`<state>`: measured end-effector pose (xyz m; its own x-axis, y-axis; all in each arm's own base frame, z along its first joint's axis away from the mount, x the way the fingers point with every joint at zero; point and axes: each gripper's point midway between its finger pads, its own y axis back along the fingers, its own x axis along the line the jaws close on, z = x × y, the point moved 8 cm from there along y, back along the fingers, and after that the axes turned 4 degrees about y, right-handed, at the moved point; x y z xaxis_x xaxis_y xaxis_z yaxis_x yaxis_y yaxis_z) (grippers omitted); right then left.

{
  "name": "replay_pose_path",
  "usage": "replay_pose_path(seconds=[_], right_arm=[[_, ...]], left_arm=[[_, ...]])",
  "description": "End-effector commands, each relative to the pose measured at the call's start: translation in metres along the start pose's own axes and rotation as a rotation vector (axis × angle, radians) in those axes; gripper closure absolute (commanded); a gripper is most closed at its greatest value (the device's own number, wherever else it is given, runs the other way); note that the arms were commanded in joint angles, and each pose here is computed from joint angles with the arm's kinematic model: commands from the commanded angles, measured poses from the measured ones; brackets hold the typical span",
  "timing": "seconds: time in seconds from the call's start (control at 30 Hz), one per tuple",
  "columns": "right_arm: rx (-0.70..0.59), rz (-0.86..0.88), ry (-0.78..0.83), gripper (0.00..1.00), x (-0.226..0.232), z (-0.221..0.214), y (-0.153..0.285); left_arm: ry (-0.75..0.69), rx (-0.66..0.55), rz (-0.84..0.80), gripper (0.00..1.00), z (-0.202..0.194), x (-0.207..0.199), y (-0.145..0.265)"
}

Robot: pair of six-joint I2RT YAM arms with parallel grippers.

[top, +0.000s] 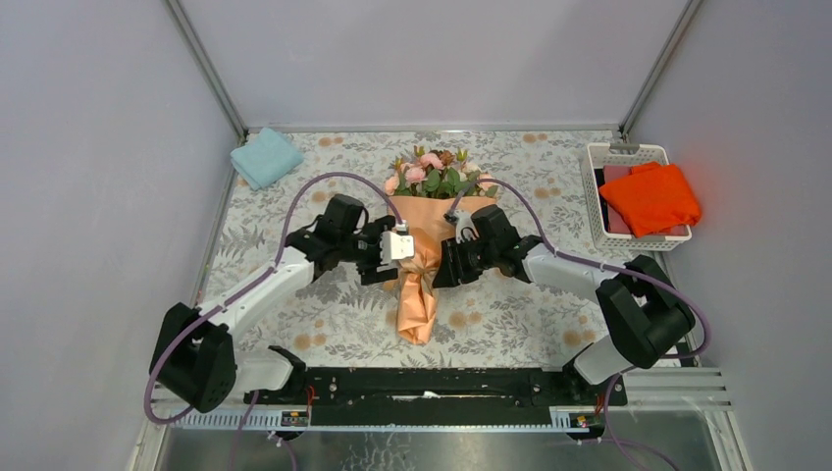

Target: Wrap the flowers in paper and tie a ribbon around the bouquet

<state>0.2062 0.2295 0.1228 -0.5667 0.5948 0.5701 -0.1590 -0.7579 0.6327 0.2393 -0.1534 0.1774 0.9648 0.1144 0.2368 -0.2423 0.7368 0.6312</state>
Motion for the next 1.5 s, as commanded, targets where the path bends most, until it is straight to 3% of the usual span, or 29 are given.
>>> replay_pose_path(seconds=[0.0, 0.2, 0.4, 0.47, 0.6, 0.83, 0.87, 0.9, 0.97, 1.0, 1.07, 1.13, 1.23, 1.33, 1.47], right_arm=[[-0.036, 0.007, 0.018, 0.58, -0.001, 0.006, -0.004], [-0.026, -0.017, 0.027, 0.59, -0.006, 0.003, -0.006], [-0.016, 0.009, -0.016, 0.6, -0.011, -0.004, -0.018], [-0.024, 0.025, -0.026, 0.59, -0.012, -0.004, -0.023], [-0.029, 0.021, -0.02, 0.59, -0.015, 0.0, -0.029], [-0.025, 0.03, -0.022, 0.58, -0.019, -0.001, -0.035], [-0.024, 0.027, -0.019, 0.57, -0.019, -0.001, -0.035], [-0.023, 0.022, -0.016, 0.57, -0.019, -0.002, -0.034], [-0.025, 0.012, -0.009, 0.57, -0.019, -0.002, -0.032], [-0.021, 0.007, -0.008, 0.57, -0.02, -0.002, -0.032], [-0.02, -0.006, -0.007, 0.57, -0.021, -0.004, -0.031], [-0.022, -0.015, -0.01, 0.57, -0.022, -0.007, -0.031], [-0.013, -0.001, -0.016, 0.57, -0.023, -0.009, -0.033], [0.002, 0.005, -0.02, 0.57, -0.023, -0.009, -0.035], [-0.011, 0.003, -0.014, 0.56, -0.022, -0.009, -0.033]], left_arm=[[0.016, -0.037, 0.032, 0.14, 0.004, 0.004, -0.027], [-0.201, -0.025, 0.062, 0.28, 0.004, 0.013, -0.044], [-0.281, 0.003, 0.021, 0.76, -0.002, 0.006, -0.05], [-0.281, 0.008, -0.001, 0.87, -0.003, 0.001, -0.05], [-0.298, 0.032, -0.029, 1.0, -0.007, -0.003, -0.049], [-0.29, 0.053, 0.004, 1.0, -0.002, 0.005, -0.046], [-0.243, 0.047, 0.026, 0.93, 0.002, 0.009, -0.044], [-0.145, 0.022, 0.058, 0.75, 0.01, 0.016, -0.041], [0.161, -0.034, 0.101, 0.5, 0.025, 0.031, -0.034], [0.356, -0.042, 0.116, 0.43, 0.031, 0.034, -0.031], [0.779, -0.052, 0.145, 0.41, 0.037, 0.035, -0.026], [1.099, -0.113, 0.105, 0.3, 0.038, 0.028, -0.021], [1.315, -0.174, 0.104, 0.23, 0.038, 0.025, -0.03], [1.482, -0.141, 0.101, 0.15, 0.029, 0.022, -0.045], [1.546, -0.096, 0.089, 0.13, 0.018, 0.02, -0.059]])
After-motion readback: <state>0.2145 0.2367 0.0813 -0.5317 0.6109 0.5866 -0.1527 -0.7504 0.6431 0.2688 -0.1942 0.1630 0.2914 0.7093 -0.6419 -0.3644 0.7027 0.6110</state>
